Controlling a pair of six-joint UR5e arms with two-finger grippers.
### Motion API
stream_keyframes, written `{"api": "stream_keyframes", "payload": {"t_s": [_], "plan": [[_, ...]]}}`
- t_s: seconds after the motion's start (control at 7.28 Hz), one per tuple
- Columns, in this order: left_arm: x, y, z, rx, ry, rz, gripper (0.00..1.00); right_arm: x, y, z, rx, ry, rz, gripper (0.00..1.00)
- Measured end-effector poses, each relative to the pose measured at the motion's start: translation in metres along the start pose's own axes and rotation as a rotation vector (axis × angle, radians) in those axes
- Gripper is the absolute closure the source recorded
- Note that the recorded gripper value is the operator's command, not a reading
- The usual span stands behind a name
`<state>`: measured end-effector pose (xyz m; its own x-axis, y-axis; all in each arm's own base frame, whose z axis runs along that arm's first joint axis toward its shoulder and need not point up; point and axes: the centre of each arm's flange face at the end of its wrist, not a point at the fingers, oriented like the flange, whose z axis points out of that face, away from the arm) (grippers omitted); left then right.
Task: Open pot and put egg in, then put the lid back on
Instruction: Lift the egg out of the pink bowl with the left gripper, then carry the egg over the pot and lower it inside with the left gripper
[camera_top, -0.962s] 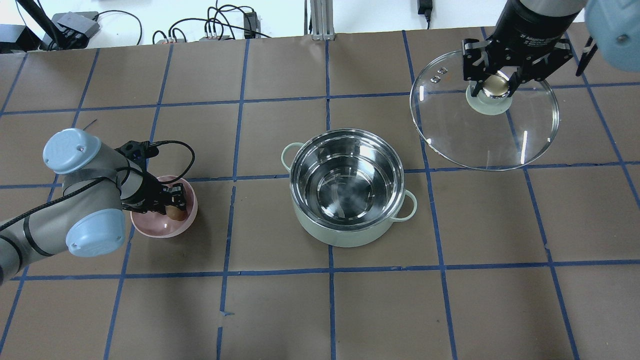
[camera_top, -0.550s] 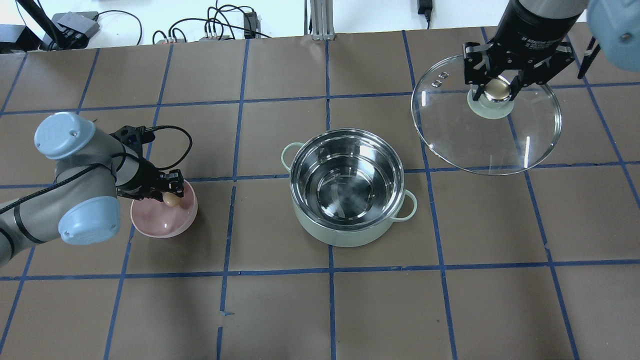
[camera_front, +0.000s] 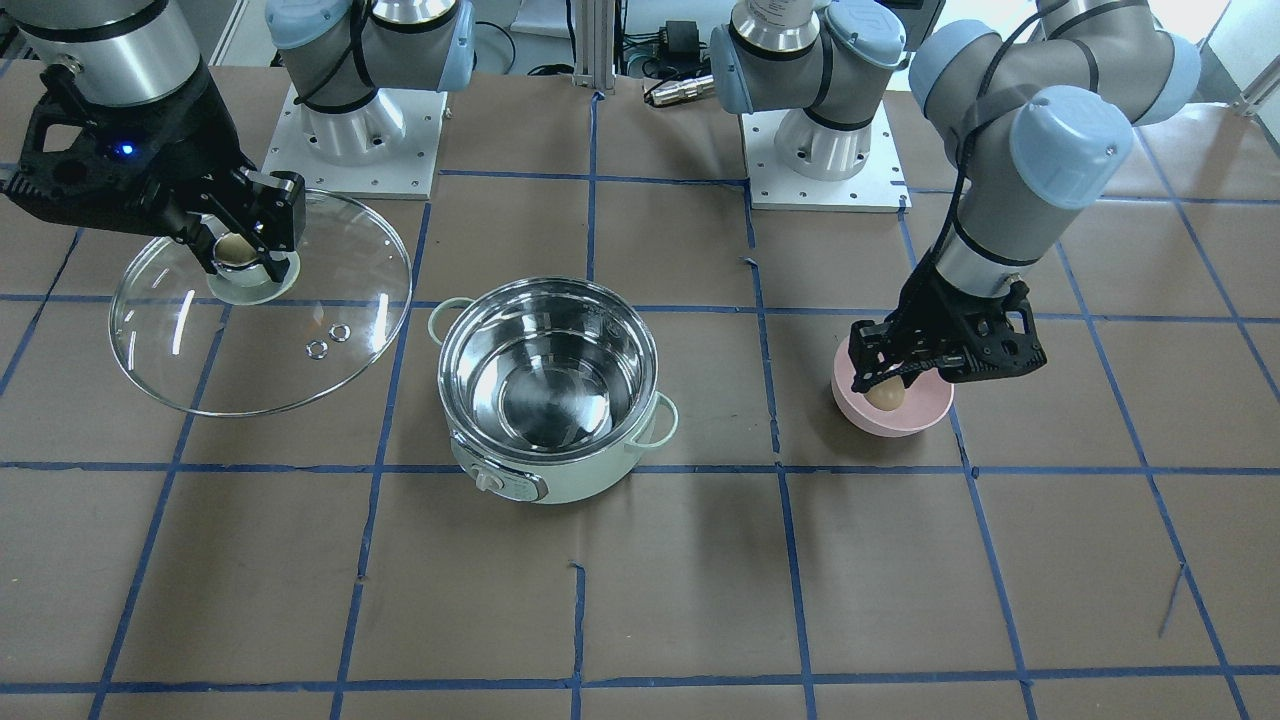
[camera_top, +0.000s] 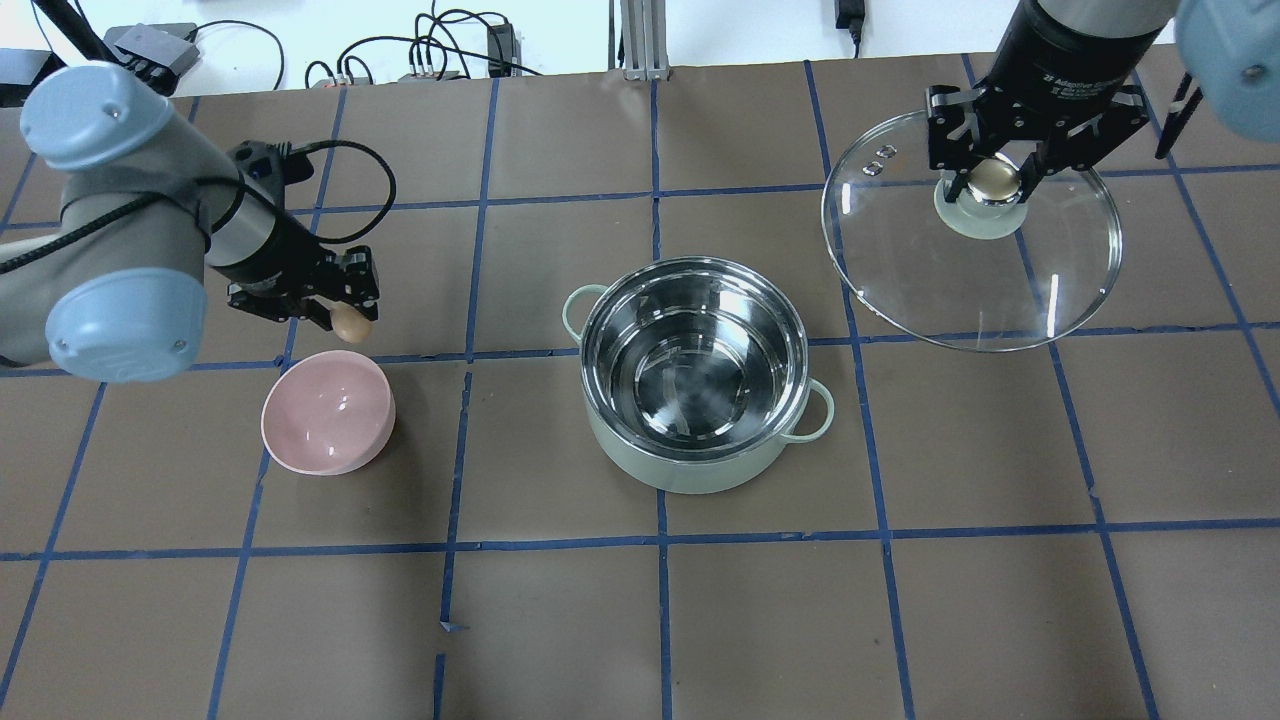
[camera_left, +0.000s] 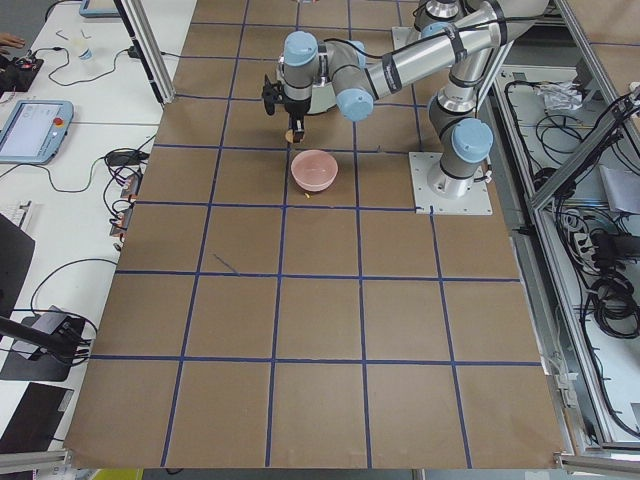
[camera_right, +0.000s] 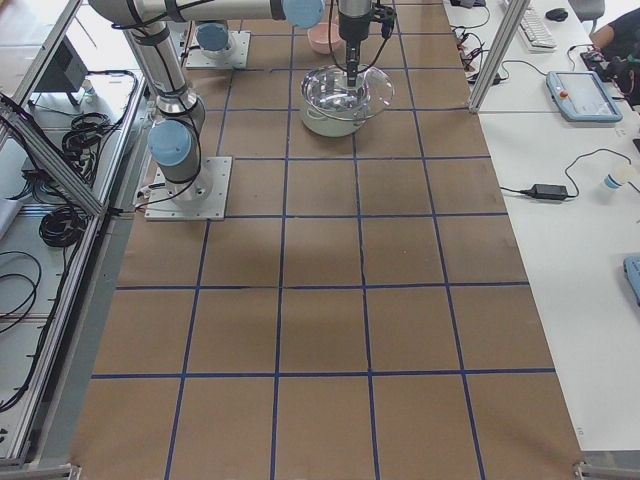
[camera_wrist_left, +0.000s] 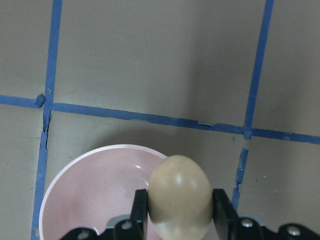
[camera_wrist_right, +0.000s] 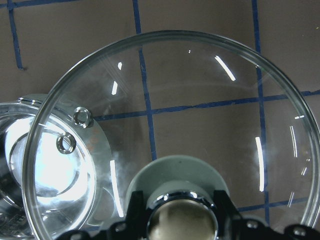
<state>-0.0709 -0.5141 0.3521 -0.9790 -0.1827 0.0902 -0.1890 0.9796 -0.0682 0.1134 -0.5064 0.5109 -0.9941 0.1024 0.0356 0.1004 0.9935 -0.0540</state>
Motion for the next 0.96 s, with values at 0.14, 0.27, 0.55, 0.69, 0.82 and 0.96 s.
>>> {"api": "stream_keyframes", "payload": {"t_s": [0.14, 0.27, 0.55, 0.69, 0.82, 0.96], "plan": [[0.040, 0.004, -0.015, 0.007, 0.010, -0.009, 0.75, 0.000, 0.000, 0.000, 0.002, -0.001, 0.000, 0.56], [0.082, 0.014, -0.023, 0.016, 0.025, 0.006, 0.75, 0.000, 0.000, -0.001, 0.004, -0.001, 0.000, 0.56], [0.163, 0.031, -0.032, 0.046, 0.081, 0.096, 0.75, 0.000, 0.000, -0.001, 0.003, -0.001, 0.000, 0.56], [0.206, 0.040, -0.030, 0.069, 0.107, 0.156, 0.75, 0.000, 0.001, -0.002, 0.003, -0.001, 0.000, 0.56], [0.238, 0.050, -0.021, 0.083, 0.118, 0.200, 0.75, 0.000, 0.001, -0.002, 0.002, 0.001, 0.000, 0.55], [0.254, 0.059, -0.009, 0.084, 0.115, 0.226, 0.76, 0.000, 0.002, -0.002, 0.002, 0.002, 0.000, 0.54]]}}
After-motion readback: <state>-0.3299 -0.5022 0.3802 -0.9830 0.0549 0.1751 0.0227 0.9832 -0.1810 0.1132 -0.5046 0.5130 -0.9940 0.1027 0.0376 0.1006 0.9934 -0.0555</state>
